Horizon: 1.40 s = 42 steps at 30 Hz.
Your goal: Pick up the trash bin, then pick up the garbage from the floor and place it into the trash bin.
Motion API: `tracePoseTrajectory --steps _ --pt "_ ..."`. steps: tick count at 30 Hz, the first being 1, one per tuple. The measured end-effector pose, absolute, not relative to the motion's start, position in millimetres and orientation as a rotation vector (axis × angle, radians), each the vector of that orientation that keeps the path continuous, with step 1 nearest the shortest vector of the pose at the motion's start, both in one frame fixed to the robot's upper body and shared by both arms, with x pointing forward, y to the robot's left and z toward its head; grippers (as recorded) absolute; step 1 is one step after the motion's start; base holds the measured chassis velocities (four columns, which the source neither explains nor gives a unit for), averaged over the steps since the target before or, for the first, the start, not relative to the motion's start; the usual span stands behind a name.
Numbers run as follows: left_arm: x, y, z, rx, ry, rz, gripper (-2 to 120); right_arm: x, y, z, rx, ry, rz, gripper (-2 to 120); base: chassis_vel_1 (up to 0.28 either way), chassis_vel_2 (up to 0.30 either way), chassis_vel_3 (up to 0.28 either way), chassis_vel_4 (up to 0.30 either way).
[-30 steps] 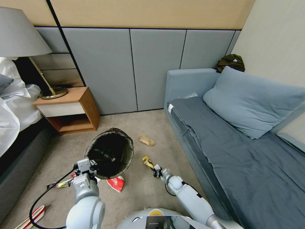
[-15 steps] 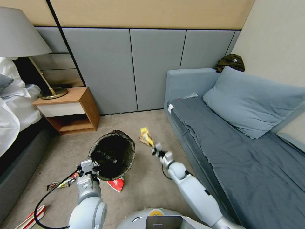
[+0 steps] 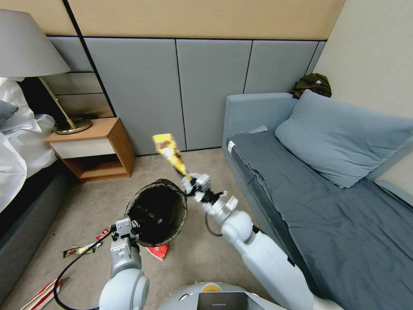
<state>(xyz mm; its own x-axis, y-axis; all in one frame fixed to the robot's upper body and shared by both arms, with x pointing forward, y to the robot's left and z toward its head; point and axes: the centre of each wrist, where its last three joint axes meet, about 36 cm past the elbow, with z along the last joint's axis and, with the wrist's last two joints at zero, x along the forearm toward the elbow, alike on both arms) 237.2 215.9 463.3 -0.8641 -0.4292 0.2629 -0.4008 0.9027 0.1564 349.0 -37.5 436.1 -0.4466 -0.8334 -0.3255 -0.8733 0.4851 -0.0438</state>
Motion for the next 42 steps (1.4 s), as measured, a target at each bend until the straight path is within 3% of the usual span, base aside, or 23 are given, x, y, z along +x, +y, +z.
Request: tracePoseTrajectory --steps 7,38,42 --pt "237.9 215.0 463.7 0.617 -2.781 -0.138 0 343.9 -31.1 403.9 -1.465 2.486 0.155 0 0.0 0.0 0.0 0.0" --pt "238.6 218.0 470.6 0.626 -2.796 -0.132 0 344.1 -48.8 358.6 -1.447 2.588 0.095 0 0.0 0.0 0.0 0.0" --pt "238.4 218.1 471.0 0.625 -2.797 -0.131 0 345.0 -49.7 355.6 -1.446 2.596 0.083 9 0.0 0.0 0.0 0.0"
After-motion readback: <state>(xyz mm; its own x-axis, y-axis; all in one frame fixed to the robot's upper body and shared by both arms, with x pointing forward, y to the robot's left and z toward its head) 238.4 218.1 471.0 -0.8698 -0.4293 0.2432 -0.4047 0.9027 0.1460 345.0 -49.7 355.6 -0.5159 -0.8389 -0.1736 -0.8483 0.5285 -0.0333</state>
